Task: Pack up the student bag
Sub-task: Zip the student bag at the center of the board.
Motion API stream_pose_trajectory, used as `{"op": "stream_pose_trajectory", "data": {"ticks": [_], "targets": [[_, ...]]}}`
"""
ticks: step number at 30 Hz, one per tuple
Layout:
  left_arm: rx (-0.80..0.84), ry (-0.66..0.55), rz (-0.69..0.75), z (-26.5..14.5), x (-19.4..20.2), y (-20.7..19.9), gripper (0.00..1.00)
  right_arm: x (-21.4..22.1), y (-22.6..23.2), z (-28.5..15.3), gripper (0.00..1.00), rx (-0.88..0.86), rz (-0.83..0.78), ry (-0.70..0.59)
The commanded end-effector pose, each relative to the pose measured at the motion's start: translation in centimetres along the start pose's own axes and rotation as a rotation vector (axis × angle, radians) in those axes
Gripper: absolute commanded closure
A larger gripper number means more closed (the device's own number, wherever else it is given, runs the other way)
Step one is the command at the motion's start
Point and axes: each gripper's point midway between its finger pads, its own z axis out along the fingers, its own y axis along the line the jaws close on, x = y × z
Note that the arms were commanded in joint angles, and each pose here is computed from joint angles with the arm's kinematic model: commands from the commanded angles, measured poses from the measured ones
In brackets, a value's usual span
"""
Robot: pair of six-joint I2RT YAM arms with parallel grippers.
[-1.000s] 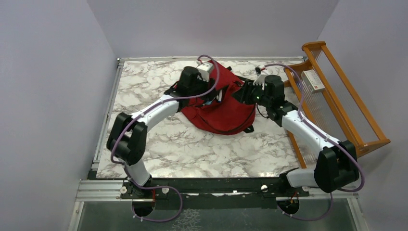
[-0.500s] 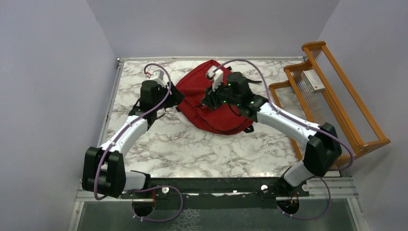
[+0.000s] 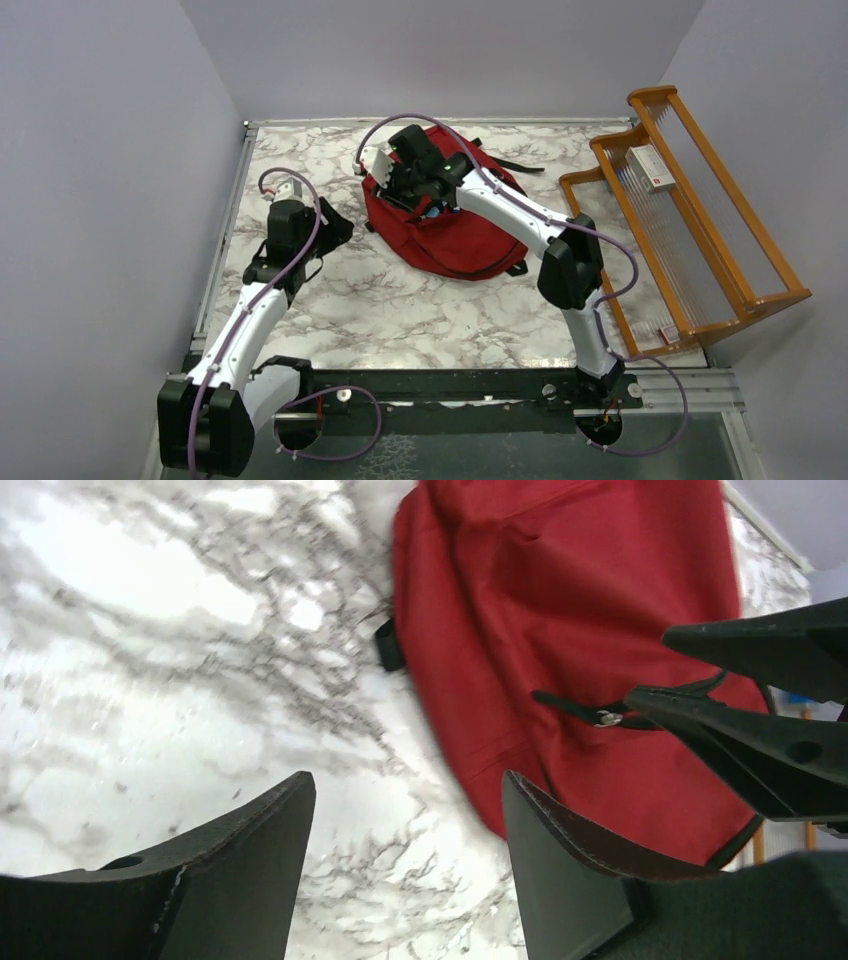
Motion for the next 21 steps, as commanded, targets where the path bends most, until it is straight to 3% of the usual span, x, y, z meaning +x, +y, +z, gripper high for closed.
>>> {"op": "stream_pose_trajectory", "data": {"ticks": [1,9,21], "targets": [[-0.108,0.018,-0.095,-1.0,2.1,2.9,0.30,5.6,2.4,0.5,0.60,-0.081,-0.114,0.255],[-0.083,0.068,-0.144,-0.6,4.5,3.4,0.30,5.3,2.5,2.8,0.60,-0.047,-0.203,0.265],[-0.095,0.059,-0.144,-0.6,4.8,3.9,0.30,8.3,1.7,3.3,0.60,0.002,-0.259,0.385]]}}
